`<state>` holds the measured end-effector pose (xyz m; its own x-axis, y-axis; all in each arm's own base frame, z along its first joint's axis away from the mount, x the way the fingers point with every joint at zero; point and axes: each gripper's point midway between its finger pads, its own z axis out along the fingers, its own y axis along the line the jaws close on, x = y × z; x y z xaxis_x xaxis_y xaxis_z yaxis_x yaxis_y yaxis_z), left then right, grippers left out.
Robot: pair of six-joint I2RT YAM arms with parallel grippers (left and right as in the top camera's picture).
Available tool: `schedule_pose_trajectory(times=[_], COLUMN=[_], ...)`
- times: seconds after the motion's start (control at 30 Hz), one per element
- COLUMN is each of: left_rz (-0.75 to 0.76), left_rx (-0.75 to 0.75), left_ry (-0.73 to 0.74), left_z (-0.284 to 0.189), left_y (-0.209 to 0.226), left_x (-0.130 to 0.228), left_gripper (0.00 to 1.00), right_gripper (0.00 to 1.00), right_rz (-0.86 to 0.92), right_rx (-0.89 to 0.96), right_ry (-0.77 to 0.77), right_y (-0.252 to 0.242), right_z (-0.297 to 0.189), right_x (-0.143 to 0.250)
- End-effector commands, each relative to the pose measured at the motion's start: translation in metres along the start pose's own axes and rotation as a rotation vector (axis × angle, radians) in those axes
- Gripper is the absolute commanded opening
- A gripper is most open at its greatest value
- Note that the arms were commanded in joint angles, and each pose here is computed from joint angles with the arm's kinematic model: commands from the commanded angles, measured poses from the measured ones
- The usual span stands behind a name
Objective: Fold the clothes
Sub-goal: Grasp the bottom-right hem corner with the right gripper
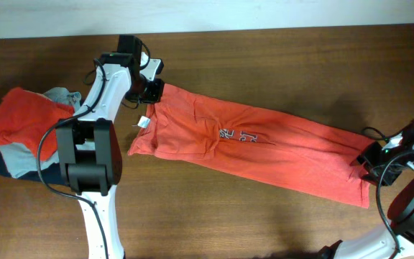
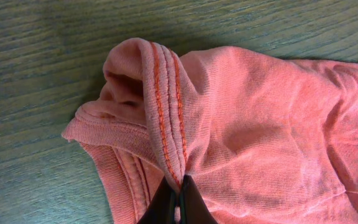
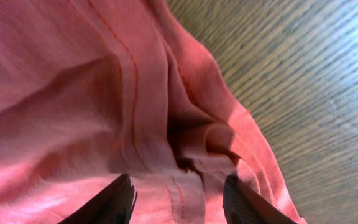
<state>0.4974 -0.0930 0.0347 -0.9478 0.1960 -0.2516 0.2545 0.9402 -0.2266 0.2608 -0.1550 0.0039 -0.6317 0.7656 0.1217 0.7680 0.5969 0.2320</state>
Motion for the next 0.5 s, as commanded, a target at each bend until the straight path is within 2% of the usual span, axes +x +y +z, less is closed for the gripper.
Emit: schedule_pose_trajectory(times=[0.0, 0.1, 0.3, 0.4, 0.47], left_rz=[-0.012, -0.012, -0.012, -0.012, -0.012], left_rx=[0.002, 0.002, 0.002, 0.001, 0.002], left_ry=[-0.012, -0.012, -0.011, -0.012, -0.012], left_z=[-0.003, -0.003, -0.003, -0.003, -0.003], left_y=[0.002, 0.002, 0.002, 0.002, 0.002], left_x=[-0.004, -0.004, -0.004, -0.004, -0.004], left_gripper=[0.01, 0.01, 0.01, 0.00, 0.01], right_gripper=[0.45, 0.30, 0.09, 0.09, 0.04], right_rz=[0.012, 0.009, 0.006, 0.005, 0.002], right_rx=[-0.037, -0.093, -0.115, -0.111, -0.097], right_ry=[0.002, -0.002, -0.006, -0.008, -0.020], right_y=[0.004, 0.013, 0.018, 0.020, 0.021], right_z=[0.008, 0.007, 0.003, -0.005, -0.013], right_x=[0.002, 0.000, -0.003, -0.006, -0.012])
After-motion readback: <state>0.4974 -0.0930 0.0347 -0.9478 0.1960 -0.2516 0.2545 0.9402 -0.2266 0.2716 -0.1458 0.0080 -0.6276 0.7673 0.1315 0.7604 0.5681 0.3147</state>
